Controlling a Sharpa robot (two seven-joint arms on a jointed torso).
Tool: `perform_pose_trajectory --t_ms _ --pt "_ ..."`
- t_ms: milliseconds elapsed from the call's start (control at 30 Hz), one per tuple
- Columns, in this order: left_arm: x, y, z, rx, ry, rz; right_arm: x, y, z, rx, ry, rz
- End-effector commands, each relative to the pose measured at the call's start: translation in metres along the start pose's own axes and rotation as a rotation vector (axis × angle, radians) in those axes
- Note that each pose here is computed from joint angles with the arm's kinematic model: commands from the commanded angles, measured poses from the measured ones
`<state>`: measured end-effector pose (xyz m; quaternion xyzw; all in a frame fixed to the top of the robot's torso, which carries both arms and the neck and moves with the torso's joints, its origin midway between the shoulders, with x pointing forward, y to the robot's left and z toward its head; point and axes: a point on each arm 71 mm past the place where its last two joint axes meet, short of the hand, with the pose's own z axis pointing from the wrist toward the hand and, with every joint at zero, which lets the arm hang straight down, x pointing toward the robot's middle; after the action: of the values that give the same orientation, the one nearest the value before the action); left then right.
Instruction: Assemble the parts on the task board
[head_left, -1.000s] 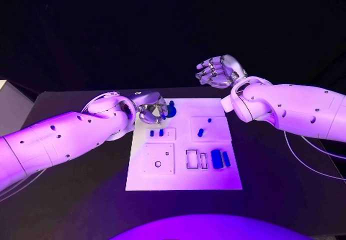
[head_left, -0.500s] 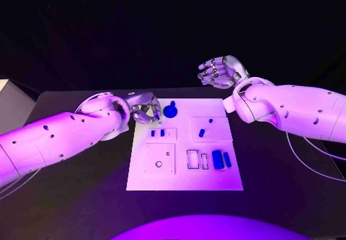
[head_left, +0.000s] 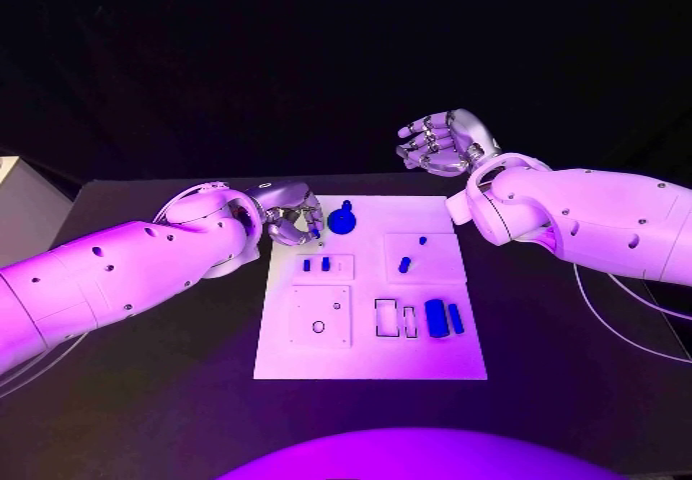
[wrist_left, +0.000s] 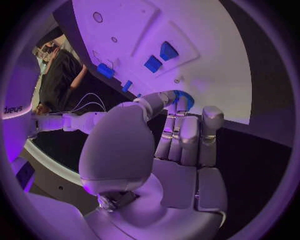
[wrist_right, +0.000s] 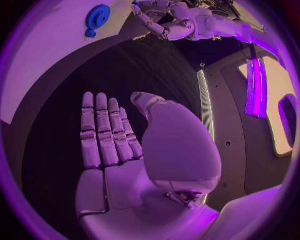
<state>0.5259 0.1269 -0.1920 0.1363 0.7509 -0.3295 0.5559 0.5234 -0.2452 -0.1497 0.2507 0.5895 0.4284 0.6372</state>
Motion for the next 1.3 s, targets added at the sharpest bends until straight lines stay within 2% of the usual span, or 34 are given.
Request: perform_pose_trajectory --t_ms 33,567,1300 --pt "0.0011 -0.0016 0.0020 0.005 0.012 -0.005 0.002 0.001 0.000 -0.015 0.015 0.002" --pt "0.0086 -0.0021 0.0080 0.001 0.045 0.002 0.002 0.002 0.000 -0.016 0.015 0.002" --pt "0.0132 0.0000 0.0095 -0.012 0.076 0.009 0.002 0.002 0.000 -0.015 0.015 0.002"
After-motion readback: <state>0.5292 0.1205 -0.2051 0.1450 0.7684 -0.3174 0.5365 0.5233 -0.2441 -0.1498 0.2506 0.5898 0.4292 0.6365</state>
